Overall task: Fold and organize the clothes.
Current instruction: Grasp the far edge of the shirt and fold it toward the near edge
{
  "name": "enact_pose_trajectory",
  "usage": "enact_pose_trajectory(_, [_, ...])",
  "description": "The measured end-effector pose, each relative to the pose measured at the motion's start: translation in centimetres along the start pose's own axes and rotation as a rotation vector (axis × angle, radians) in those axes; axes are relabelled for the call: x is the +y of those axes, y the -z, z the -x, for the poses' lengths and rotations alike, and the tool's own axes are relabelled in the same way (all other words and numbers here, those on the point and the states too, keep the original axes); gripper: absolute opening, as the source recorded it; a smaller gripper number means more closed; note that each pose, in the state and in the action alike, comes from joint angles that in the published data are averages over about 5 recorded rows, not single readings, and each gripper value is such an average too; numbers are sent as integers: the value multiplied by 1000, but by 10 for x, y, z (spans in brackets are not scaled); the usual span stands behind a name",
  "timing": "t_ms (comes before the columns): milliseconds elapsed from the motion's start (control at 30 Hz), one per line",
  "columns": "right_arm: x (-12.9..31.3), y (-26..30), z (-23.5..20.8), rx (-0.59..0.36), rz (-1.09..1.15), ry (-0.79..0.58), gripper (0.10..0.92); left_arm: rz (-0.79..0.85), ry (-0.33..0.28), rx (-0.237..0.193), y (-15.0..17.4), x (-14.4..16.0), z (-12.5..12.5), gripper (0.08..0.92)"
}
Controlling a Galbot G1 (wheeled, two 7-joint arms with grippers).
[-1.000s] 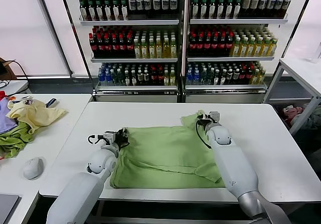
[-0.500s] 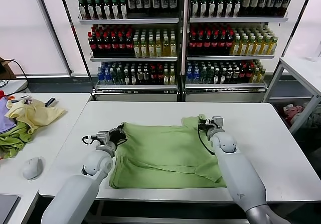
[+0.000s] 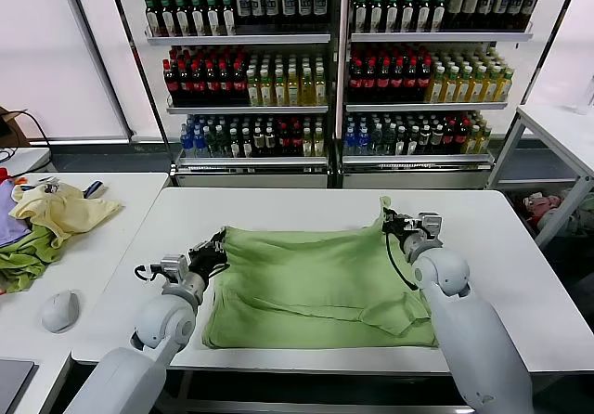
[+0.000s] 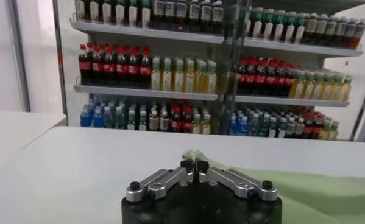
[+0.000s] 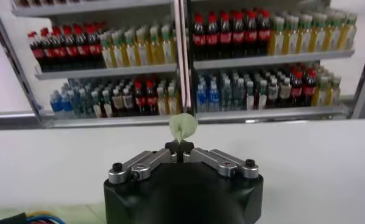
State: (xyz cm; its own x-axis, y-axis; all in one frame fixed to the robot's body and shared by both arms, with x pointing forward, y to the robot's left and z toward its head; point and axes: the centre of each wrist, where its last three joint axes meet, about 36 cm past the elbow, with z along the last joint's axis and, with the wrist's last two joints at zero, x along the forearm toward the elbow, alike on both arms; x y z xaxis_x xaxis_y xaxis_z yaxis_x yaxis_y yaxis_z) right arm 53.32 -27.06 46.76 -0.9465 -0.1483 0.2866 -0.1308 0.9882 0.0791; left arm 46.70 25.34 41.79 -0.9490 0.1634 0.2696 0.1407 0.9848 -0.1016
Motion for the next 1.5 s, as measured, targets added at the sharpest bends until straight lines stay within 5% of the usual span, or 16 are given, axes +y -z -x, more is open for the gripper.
enact_pose_trajectory(300, [-3, -18, -65, -32, -20, -8, 118, 10, -32, 13, -8, -5, -37, 90])
enact_pose_trajectory(833, [-3, -61, -129, 41, -48, -80, 124, 99, -47, 117, -41, -9, -71, 91])
enact_pose_trajectory(1033, [2, -72, -139, 72, -69, -76, 260, 137, -29, 132, -49, -13, -76, 202])
enact_pose_trajectory(1500, [12, -82, -159, 78, -104, -66, 666, 137, 81, 107, -61, -41, -93, 609])
